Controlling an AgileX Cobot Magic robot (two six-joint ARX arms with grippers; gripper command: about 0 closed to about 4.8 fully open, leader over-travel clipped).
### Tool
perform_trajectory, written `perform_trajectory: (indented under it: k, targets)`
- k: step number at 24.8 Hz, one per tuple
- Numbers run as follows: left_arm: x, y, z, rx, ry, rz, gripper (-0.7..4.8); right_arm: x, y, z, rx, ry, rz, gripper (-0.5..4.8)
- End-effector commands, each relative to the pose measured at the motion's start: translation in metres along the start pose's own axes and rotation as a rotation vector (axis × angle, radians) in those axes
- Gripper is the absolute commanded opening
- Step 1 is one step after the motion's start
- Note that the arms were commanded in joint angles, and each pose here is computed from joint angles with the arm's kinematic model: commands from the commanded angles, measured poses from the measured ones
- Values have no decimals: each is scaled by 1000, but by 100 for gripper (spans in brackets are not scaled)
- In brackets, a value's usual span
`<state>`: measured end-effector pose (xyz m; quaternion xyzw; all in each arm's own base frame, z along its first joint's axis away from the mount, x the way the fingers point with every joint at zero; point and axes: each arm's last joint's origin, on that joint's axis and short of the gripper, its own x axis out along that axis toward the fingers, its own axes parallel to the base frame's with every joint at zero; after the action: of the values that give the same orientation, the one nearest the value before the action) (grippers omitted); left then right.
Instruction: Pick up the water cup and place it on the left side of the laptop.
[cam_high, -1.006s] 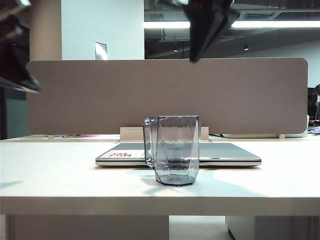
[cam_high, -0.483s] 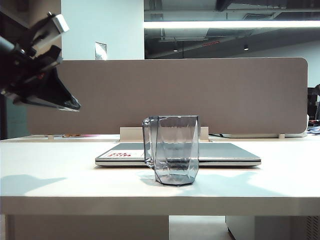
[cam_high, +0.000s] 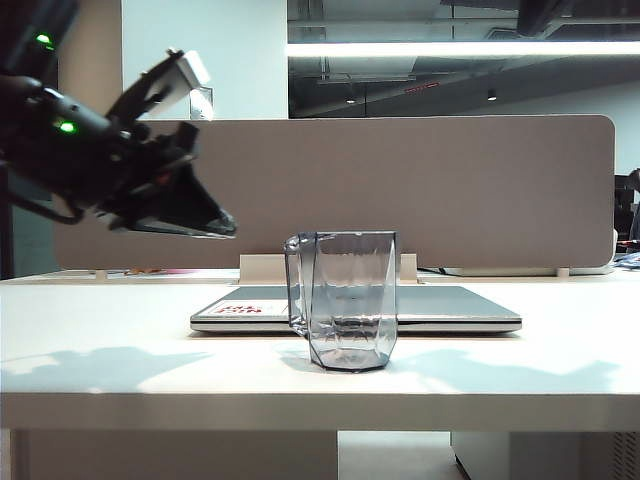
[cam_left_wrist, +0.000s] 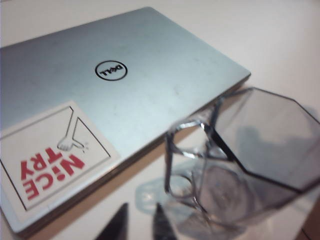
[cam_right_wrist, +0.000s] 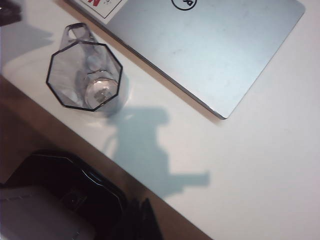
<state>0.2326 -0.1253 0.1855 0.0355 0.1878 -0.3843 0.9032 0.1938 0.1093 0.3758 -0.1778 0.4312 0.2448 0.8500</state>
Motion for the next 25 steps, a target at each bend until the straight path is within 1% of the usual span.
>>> perform_trajectory:
  k: [1,3,6,8,9,12,13,16,19,23,25]
  targets:
    - [14,2,7,6,-1,-6,105,-7,2,-10,16,-50,-5,-6]
    - [22,2,6,3,15,-17,114,-10,2,-14,30,-61,-7,-6]
    - [30,3,4,-2,33,-25,152,-15,2,-16,31,-76,-9,-6]
    - [36,0,2,0,48,-42,187,-17,2,-17,31,-86,-10,-6]
    - [38,-2,1,1,55,-49,192,-17,2,-16,32,-87,-9,-6]
    - [42,-6,0,5,68,-58,192,-16,2,-16,32,-88,-10,-6]
    - [44,-9,0,14,71,-56,188,-17,2,-16,32,-88,-10,-6]
    - [49,-13,-3,24,87,7,183,-16,2,-16,32,-87,-10,-6]
    - [53,-14,-7,26,91,6,183,-17,2,-16,32,-87,-10,-6]
    - [56,-17,-3,42,38,9,183,-17,2,-16,31,-88,-10,-6]
    - [58,-16,0,44,27,14,183,-17,2,-16,32,-93,-10,-6]
